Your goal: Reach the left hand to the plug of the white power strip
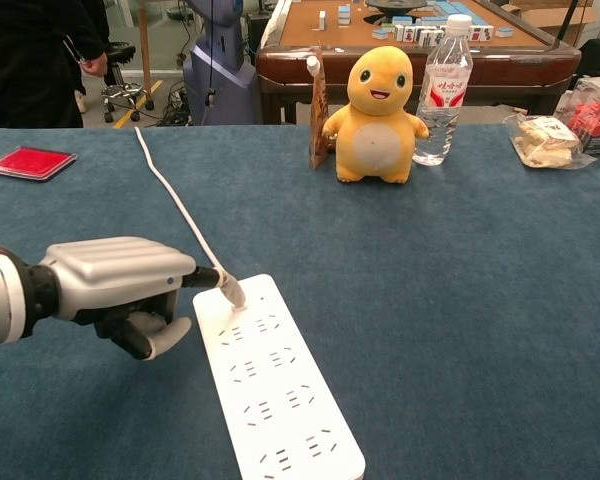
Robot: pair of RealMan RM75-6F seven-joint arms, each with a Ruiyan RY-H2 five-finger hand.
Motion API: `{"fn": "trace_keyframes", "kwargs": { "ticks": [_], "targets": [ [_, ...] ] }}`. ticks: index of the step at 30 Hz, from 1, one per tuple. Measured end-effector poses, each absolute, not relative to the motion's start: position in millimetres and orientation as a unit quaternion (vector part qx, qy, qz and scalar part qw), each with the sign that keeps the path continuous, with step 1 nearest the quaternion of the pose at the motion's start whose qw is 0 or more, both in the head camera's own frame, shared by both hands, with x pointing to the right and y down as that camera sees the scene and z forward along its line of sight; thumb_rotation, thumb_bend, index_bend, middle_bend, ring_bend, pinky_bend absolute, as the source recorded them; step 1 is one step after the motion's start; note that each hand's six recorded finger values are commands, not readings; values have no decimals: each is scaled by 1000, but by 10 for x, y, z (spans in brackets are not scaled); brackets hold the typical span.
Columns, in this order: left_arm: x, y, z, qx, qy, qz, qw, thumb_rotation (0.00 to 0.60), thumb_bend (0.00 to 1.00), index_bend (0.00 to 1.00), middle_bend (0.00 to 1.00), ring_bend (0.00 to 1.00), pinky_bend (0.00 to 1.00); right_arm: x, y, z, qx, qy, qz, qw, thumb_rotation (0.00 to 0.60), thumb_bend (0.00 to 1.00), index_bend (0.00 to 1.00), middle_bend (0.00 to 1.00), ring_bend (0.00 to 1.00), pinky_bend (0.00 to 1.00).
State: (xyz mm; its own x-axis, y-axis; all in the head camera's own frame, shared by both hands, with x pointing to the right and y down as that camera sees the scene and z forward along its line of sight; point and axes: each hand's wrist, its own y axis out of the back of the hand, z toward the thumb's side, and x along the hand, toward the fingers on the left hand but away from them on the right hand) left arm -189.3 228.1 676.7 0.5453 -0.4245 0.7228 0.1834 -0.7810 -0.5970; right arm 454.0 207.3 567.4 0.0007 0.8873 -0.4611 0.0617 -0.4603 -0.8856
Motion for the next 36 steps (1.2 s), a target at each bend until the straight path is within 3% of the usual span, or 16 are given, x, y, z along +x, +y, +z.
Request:
{"fn": "trace_keyframes", "kwargs": {
  "ticks": [27,36],
  "targets": [
    [-1905,2341,6809,-796,42,-492,350,600,641,228,1000,1000,1000,4533,2076,5699,-618,-384,592,346,600,111,320,320,276,467],
    [-1939,2228,6555,-812,102,-470,331,600,625,184,1000,999,1000,4566,2078,5676,-617,-390,591,344,600,110,320,320,276,467]
  ]
}}
